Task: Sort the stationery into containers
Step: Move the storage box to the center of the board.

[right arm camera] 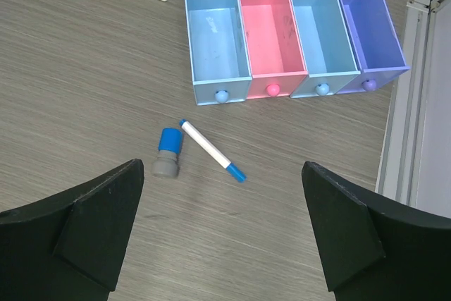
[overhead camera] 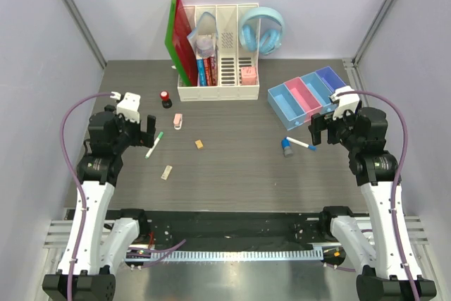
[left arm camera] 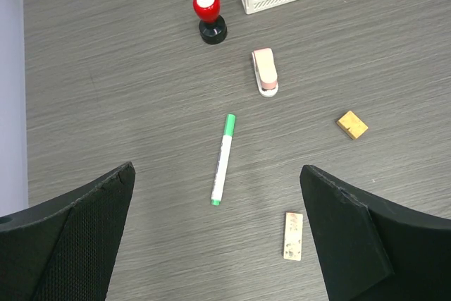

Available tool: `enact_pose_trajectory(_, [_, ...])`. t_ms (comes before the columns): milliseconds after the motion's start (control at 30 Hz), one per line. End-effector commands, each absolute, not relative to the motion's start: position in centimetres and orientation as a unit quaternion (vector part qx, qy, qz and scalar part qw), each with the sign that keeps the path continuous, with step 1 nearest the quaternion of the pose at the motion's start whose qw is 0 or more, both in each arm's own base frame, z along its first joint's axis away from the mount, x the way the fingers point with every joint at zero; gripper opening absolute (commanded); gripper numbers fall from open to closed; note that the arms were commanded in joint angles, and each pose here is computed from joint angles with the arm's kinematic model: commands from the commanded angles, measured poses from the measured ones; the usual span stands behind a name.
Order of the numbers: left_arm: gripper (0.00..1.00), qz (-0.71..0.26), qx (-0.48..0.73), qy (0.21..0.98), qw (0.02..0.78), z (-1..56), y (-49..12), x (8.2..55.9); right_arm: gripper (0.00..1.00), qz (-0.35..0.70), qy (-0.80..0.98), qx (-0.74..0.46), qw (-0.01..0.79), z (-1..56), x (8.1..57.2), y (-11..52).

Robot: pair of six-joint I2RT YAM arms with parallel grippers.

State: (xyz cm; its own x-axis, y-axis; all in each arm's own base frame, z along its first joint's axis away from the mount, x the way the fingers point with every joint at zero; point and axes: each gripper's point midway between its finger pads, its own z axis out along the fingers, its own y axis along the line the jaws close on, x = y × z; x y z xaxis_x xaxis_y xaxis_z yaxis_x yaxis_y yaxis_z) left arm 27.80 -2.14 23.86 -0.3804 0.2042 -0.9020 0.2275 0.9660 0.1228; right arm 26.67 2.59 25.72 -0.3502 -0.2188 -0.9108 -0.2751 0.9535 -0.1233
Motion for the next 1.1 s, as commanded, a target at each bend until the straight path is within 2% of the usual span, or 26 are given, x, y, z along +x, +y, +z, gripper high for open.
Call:
enact_pose_trajectory(0, [1.00, -0.012, 0.121, 0.831, 0.543, 23.9, -2.0, 28.0, 1.00, 0.033, 0.802, -0.148, 0.578, 27.7, 26.9, 3.0])
enact_pose_trajectory(133, [1.00, -0.011, 0.122, 0.827, 0.549, 24.1, -2.0, 28.0, 1.00, 0.030, 0.809, -0.161, 0.565, 27.2, 27.7, 3.0])
enact_pose_trajectory(267, [1.00, -0.016, 0.117, 0.826, 0.552, 24.3, -2.1, 28.7, 1.00, 0.007, 0.835, -0.141, 0.532, 26.1, 30.7, 1.7])
enact_pose_trajectory(400, [1.00, -0.012, 0.126, 0.839, 0.529, 23.4, -2.0, 30.0, 1.00, -0.021, 0.854, -0.130, 0.503, 24.3, 34.8, 0.4])
enact_pose_trajectory(500, [1.00, 0.000, 0.126, 0.836, 0.533, 23.5, -1.6, 31.0, 0.97, -0.044, 0.845, -0.119, 0.519, 25.1, 37.9, -0.4])
enact_pose_trajectory(700, [1.00, -0.003, 0.120, 0.821, 0.558, 23.7, -1.8, 32.7, 0.96, -0.013, 0.848, -0.107, 0.518, 24.0, 44.6, 0.4])
enact_pose_trajectory(733, [1.00, -0.005, 0.119, 0.822, 0.556, 23.5, -1.8, 32.9, 0.95, -0.004, 0.844, -0.104, 0.526, 24.7, 45.6, 0.7])
enact_pose_trajectory(900, [1.00, -0.005, 0.120, 0.830, 0.544, 22.5, -1.8, 33.1, 0.86, 0.037, 0.863, -0.081, 0.497, 21.1, 49.6, 1.7])
enact_pose_trajectory(933, [1.00, -0.004, 0.122, 0.831, 0.543, 22.3, -1.8, 33.0, 0.81, 0.036, 0.863, -0.080, 0.497, 21.1, 50.4, 1.6])
enact_pose_trajectory(1033, [1.00, 0.003, 0.127, 0.831, 0.541, 21.8, -1.6, 32.6, 0.79, 0.027, 0.873, -0.071, 0.482, 19.0, 52.2, 1.1])
enact_pose_trajectory(1067, [1.00, 0.005, 0.129, 0.830, 0.543, 21.9, -1.5, 32.5, 0.74, 0.022, 0.874, -0.070, 0.480, 18.7, 52.7, 1.0])
